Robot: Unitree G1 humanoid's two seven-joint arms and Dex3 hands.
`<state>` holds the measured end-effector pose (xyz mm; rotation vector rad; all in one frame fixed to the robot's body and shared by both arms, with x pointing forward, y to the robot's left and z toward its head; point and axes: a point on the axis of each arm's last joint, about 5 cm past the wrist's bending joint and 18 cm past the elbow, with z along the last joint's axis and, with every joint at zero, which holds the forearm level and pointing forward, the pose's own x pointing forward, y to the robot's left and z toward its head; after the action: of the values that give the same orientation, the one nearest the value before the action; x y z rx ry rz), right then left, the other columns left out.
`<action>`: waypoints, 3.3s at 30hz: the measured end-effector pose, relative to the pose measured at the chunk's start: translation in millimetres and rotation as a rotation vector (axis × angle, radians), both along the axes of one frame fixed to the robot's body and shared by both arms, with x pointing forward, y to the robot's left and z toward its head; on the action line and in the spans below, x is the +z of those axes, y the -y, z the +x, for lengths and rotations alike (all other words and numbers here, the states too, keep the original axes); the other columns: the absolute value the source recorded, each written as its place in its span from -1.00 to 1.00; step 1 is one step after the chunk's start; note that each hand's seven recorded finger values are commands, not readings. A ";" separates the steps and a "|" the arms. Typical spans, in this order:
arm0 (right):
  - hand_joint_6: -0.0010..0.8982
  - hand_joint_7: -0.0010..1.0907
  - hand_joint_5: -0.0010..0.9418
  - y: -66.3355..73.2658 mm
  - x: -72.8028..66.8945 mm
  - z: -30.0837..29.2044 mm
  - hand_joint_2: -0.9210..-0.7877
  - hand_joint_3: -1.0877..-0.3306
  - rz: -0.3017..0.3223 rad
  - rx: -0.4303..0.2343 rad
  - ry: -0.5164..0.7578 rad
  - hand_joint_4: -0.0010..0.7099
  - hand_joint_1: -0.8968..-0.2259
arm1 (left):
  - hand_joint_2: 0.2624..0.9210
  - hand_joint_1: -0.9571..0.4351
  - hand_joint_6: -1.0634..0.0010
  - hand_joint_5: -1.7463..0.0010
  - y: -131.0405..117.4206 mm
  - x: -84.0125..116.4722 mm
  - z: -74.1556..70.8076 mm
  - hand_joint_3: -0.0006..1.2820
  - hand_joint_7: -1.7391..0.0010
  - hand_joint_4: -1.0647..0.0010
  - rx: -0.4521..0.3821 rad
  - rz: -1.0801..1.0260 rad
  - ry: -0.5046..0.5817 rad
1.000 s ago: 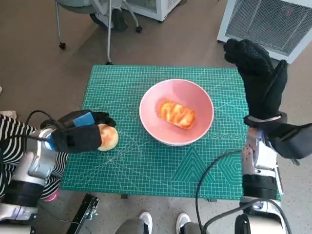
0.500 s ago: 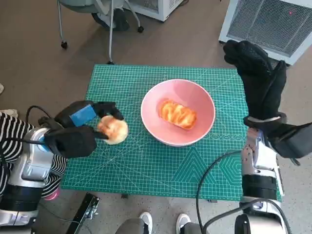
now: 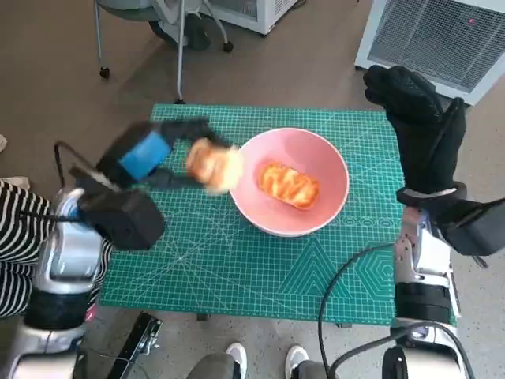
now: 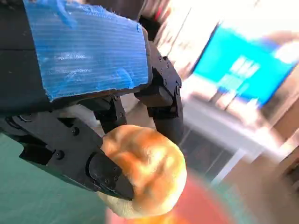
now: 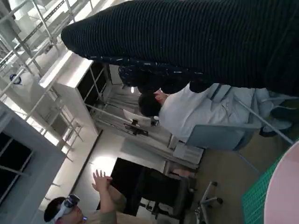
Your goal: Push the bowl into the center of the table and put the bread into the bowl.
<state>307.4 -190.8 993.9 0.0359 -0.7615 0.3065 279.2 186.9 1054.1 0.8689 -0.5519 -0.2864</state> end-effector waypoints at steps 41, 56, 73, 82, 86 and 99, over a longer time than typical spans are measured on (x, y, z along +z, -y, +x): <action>-0.89 -0.09 -1.00 8.0 4.4 -7.3 -1.00 0.06 -0.005 -0.051 0.043 -0.51 -0.40 | 0.94 -0.39 0.85 1.00 61.3 -27.5 48.1 -0.98 1.00 0.96 -0.195 0.171 -0.284; -0.93 -0.10 -1.00 13.2 13.1 -10.2 -1.00 0.05 -0.052 -0.080 0.079 -0.55 -0.45 | 1.00 -0.56 0.94 1.00 45.4 -21.7 45.9 -0.57 0.99 1.00 -0.343 -0.291 -0.170; -0.93 -0.10 -0.98 2.2 10.0 -8.2 -1.00 0.01 -0.076 -0.135 0.070 -0.54 -0.53 | 1.00 -0.60 0.97 1.00 59.0 -35.7 41.1 -0.10 0.98 1.00 -0.538 -0.709 -0.015; -0.93 -0.10 -0.98 -3.4 8.1 -6.8 -1.00 0.03 -0.083 -0.146 0.079 -0.53 -0.60 | 1.00 -0.64 1.00 1.00 58.1 -45.2 38.6 -0.06 1.00 1.00 -0.549 -0.743 0.005; -0.94 -0.11 -0.98 -4.9 9.2 -6.0 -1.00 0.03 -0.080 -0.145 0.092 -0.52 -0.61 | 1.00 -0.66 1.00 1.00 55.7 -50.4 39.0 -0.09 1.00 1.00 -0.548 -0.783 0.006; -0.94 -0.11 -0.98 -5.8 15.3 -4.1 -1.00 0.04 -0.081 -0.146 0.129 -0.52 -0.62 | 1.00 -0.65 0.98 1.00 50.3 -65.3 38.9 -0.12 0.99 1.00 -0.527 -0.821 0.028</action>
<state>303.2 -184.9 1009.2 -0.1164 -0.8743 0.2016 318.1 136.6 988.8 -0.0797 -0.8371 -0.4767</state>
